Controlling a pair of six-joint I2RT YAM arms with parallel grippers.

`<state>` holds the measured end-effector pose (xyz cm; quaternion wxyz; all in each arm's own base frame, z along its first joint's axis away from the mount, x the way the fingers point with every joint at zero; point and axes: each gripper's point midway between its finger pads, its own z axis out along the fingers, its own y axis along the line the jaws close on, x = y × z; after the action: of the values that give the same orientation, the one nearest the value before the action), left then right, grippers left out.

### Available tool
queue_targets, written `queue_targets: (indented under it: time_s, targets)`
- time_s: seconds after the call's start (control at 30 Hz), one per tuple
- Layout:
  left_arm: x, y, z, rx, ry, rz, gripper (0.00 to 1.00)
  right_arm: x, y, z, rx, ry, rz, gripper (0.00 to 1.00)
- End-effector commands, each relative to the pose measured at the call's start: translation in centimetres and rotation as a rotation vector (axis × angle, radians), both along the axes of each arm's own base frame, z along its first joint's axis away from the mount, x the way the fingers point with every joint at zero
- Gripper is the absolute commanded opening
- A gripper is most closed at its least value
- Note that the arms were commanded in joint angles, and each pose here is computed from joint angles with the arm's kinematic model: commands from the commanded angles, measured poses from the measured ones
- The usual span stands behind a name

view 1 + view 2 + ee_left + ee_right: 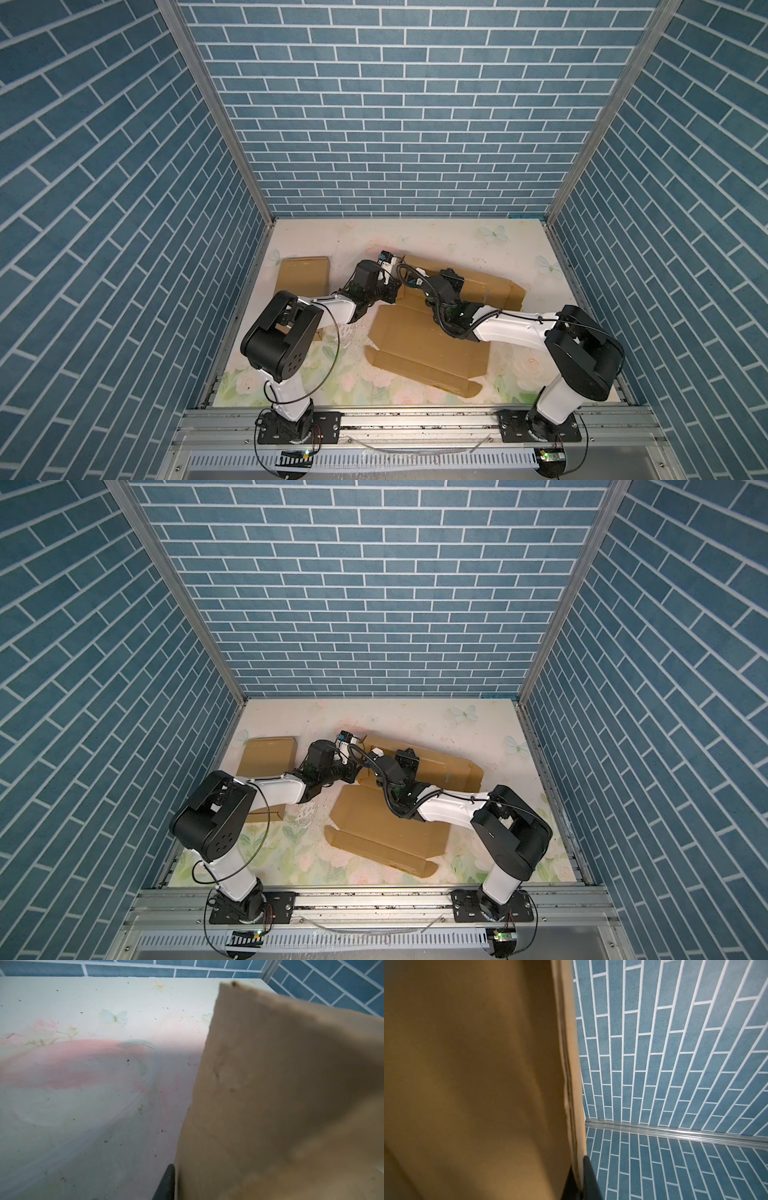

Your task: Fold the paper box

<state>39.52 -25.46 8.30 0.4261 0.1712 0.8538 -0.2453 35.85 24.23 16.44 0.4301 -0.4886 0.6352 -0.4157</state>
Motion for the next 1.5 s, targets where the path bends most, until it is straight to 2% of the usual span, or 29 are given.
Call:
queue_targets:
  time_s: [0.0, 0.13, 0.3, 0.4, 0.53, 0.67, 0.73, 0.87, 1.0, 1.07, 1.2, 1.3, 1.47]
  targets:
    - [1.5, 1.3, -0.2, 0.021, -0.065, 0.125, 0.20, -0.6, 0.5, -0.1, 0.039, 0.022, 0.026, 0.00]
    - [1.3, 1.0, -0.6, 0.036, -0.088, 0.127, 0.16, -1.4, 0.7, -0.2, 0.121, 0.107, 0.043, 0.02]
    - [1.0, 1.2, -1.2, 0.031, -0.118, 0.130, 0.08, -3.9, 1.6, -1.1, 0.314, 0.362, 0.096, 0.30]
    - [0.9, 1.0, -1.4, 0.025, -0.141, 0.115, 0.06, -5.6, 2.4, -1.7, 0.401, 0.517, 0.123, 0.42]
    - [0.9, 1.1, -1.4, 0.033, -0.175, 0.111, 0.03, -7.2, 3.0, -0.4, 0.542, 0.656, 0.129, 0.48]
    - [0.1, 2.0, -2.7, 0.051, -0.179, 0.126, 0.00, -8.3, 4.0, 3.5, 0.866, 0.878, 0.140, 0.53]
    - [-0.1, 2.1, -2.8, 0.059, -0.195, 0.138, 0.00, -7.6, 4.0, 5.2, 0.995, 0.936, 0.094, 0.56]
    - [-0.6, 2.2, -3.4, 0.110, -0.212, 0.144, 0.00, -5.7, 4.0, 6.1, 1.111, 1.009, -0.049, 0.60]
    - [-0.6, 2.6, -3.7, 0.132, -0.214, 0.164, 0.00, -4.9, 5.2, 7.6, 1.268, 1.125, -0.046, 0.63]
    - [-0.5, 2.7, -3.7, 0.138, -0.215, 0.170, 0.00, -4.0, 5.0, 7.7, 1.277, 1.095, -0.075, 0.64]
    - [-0.4, 2.6, -3.9, 0.137, -0.216, 0.171, 0.00, -2.1, 3.7, 5.0, 1.163, 1.063, -0.194, 0.64]
    - [-0.5, 2.8, -4.1, 0.139, -0.217, 0.174, 0.00, 0.1, 3.3, 3.8, 1.128, 1.012, -0.249, 0.65]
    - [-0.8, 2.8, -4.6, 0.144, -0.207, 0.165, 0.00, 2.3, 4.2, 3.3, 1.116, 0.995, -0.253, 0.64]
